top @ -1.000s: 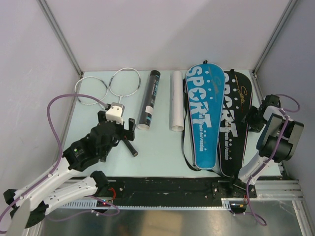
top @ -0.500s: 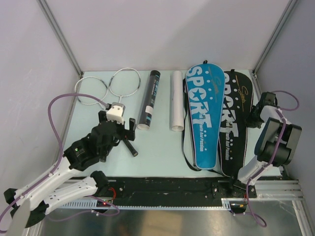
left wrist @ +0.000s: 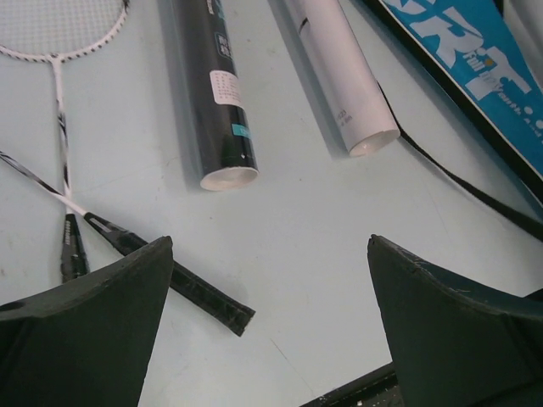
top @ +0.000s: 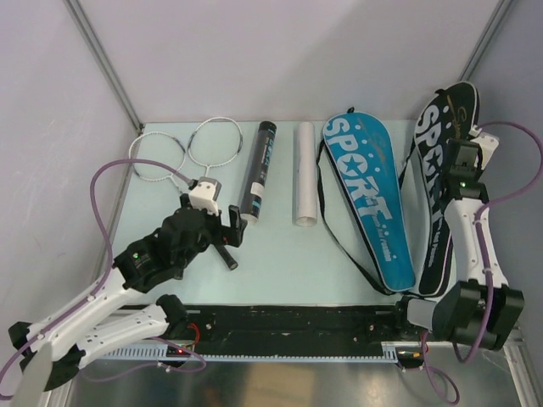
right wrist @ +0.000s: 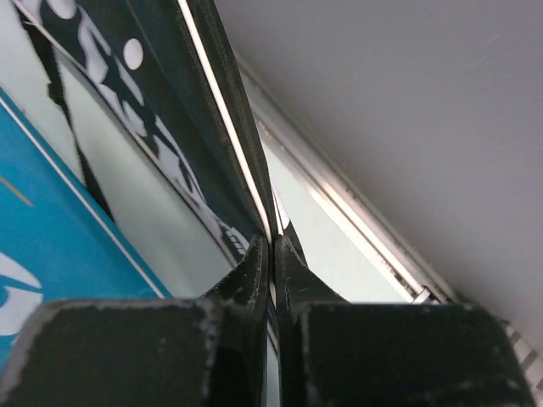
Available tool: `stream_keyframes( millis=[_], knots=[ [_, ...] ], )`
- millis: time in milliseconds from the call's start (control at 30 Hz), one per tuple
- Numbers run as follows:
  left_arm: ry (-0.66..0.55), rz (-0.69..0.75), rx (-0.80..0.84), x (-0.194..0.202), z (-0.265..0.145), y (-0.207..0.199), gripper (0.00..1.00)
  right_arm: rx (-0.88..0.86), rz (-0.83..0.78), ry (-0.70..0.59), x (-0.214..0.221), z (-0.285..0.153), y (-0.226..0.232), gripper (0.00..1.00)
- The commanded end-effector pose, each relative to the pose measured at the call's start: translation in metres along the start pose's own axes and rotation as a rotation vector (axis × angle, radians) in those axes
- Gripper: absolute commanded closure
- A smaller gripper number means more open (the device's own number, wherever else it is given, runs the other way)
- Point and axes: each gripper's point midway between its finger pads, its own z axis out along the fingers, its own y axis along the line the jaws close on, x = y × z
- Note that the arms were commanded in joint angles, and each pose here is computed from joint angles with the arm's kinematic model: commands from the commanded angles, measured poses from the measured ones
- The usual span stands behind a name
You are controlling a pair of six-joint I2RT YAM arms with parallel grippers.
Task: Pack up the badminton gear
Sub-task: Pick up the racket bag from the center of the board.
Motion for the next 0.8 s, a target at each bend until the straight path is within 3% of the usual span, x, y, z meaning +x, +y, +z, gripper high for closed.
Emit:
stream_keyframes(
  millis=[0,233,433,767],
  knots=[
    [-0.017,-0.056,0.040,-0.012,0.001,-0.012,0.00,0.081,0.118,-0.324,-0.088,-0.049,-0.021,1.00],
    [-0.008,-0.055,0.036,-0.013,0.004,-0.014,0.00,-0.159,0.070,-0.422,-0.115,-0.093,0.024,1.00],
    [-0.007,-0.071,0.033,-0.016,0.006,-0.016,0.00,-0.261,0.019,-0.510,-0.128,-0.128,0.059,1.00],
    [0.022,-0.082,0.069,-0.012,0.012,-0.026,0.00,-0.263,0.197,-0.785,-0.186,-0.198,0.030,1.00]
  ],
)
